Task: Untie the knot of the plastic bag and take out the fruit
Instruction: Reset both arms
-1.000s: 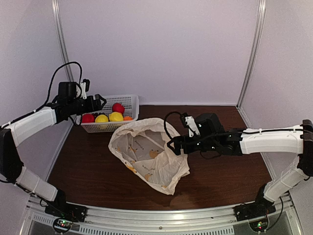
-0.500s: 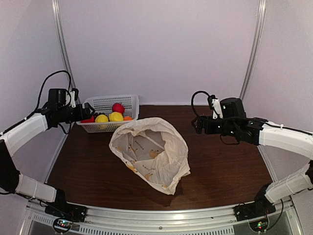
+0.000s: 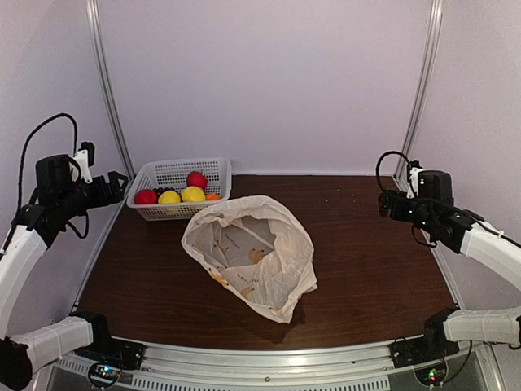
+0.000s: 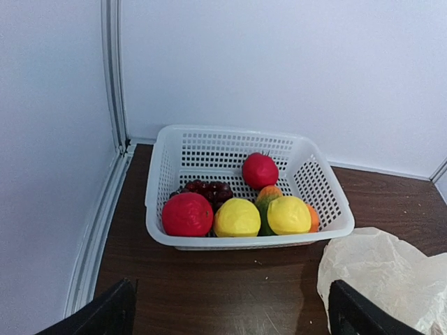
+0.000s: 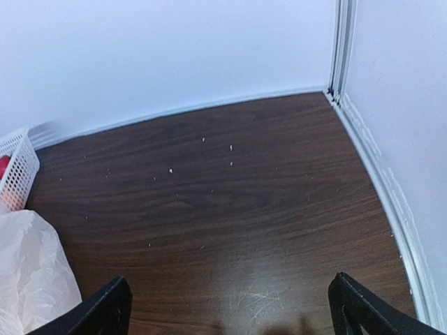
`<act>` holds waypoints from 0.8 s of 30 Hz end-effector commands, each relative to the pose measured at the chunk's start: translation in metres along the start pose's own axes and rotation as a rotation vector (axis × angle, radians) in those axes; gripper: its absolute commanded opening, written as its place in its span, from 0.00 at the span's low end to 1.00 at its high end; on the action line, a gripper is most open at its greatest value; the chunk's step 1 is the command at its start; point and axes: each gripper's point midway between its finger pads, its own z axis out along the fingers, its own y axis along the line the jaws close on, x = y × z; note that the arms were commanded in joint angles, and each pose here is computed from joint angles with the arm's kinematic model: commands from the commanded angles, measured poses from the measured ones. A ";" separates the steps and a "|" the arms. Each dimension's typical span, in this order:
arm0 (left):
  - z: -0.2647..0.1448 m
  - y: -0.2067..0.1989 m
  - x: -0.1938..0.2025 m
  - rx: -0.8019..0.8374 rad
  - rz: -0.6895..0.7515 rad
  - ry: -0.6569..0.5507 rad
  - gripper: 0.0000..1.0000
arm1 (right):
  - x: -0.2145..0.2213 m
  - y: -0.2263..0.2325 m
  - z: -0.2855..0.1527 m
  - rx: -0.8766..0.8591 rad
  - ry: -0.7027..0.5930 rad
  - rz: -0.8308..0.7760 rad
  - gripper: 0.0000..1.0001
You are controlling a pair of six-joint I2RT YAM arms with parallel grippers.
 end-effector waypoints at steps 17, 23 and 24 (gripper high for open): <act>-0.035 0.000 0.014 0.010 0.097 -0.075 0.97 | -0.019 -0.031 -0.058 0.036 -0.314 -0.050 0.99; -0.037 0.002 0.013 -0.003 0.096 -0.082 0.97 | -0.023 -0.032 -0.059 0.046 -0.324 -0.047 0.99; -0.037 0.002 0.013 -0.005 0.096 -0.084 0.97 | -0.022 -0.032 -0.058 0.047 -0.322 -0.048 0.99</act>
